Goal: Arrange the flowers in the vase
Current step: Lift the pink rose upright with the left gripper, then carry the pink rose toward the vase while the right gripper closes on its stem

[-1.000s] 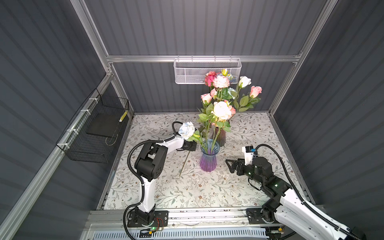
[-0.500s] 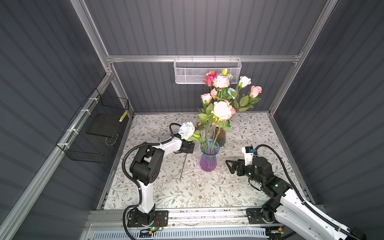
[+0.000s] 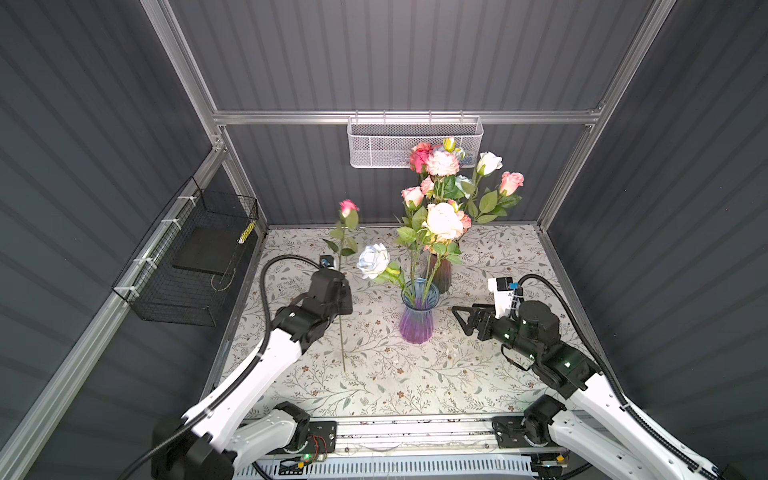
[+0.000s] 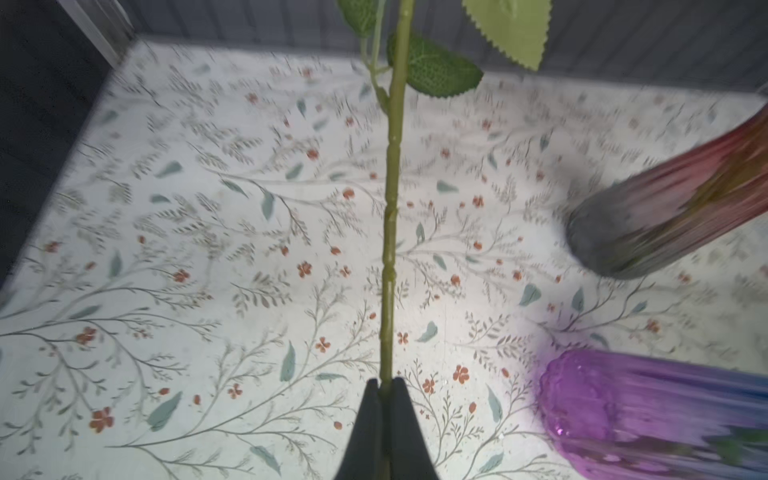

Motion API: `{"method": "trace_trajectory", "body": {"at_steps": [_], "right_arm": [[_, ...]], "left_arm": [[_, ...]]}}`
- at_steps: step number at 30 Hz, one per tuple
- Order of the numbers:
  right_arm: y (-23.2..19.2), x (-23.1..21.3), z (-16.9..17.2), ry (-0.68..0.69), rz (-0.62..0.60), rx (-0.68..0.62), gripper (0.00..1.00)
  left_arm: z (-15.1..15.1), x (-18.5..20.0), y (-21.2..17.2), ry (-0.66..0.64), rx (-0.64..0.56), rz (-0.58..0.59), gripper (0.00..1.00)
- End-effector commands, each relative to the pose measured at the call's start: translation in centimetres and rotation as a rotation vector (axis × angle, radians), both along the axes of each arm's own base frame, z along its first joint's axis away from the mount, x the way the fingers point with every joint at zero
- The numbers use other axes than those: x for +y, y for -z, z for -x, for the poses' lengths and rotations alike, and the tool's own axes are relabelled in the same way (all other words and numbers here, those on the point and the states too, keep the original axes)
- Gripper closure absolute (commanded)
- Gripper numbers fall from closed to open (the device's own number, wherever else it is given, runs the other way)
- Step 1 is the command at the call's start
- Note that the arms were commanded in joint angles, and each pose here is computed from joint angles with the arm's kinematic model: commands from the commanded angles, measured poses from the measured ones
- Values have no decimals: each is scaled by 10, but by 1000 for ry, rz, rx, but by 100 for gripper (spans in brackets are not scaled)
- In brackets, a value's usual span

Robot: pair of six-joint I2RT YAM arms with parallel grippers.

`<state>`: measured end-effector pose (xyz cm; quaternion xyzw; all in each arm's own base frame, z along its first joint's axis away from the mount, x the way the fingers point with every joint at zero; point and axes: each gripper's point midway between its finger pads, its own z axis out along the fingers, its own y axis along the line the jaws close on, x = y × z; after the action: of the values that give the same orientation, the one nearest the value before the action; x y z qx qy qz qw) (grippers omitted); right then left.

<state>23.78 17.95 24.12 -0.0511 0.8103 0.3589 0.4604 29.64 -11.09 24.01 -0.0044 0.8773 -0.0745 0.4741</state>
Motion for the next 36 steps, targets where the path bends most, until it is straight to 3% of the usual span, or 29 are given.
{"method": "trace_trajectory", "body": {"at_steps": [1,5,8,15,19,29,36], "right_arm": [[-33,4,4,-20,-43,-39,13],[-75,7,11,-44,-69,-136,14],[-107,15,20,-96,-75,-214,17],[-172,52,47,-263,-65,-358,30],[-202,79,62,-349,-58,-419,41],[-251,133,60,-424,-47,-516,35],[-255,174,50,-505,-53,-512,33]], "left_arm": [[25,15,-52,34,-223,46,100],[70,11,-136,208,-552,148,100],[99,-10,-174,404,-667,186,100],[125,-67,-211,754,-624,358,100],[135,-84,-229,873,-609,443,100],[144,-101,-239,993,-576,525,100],[137,-113,-235,1031,-536,590,100]]}}
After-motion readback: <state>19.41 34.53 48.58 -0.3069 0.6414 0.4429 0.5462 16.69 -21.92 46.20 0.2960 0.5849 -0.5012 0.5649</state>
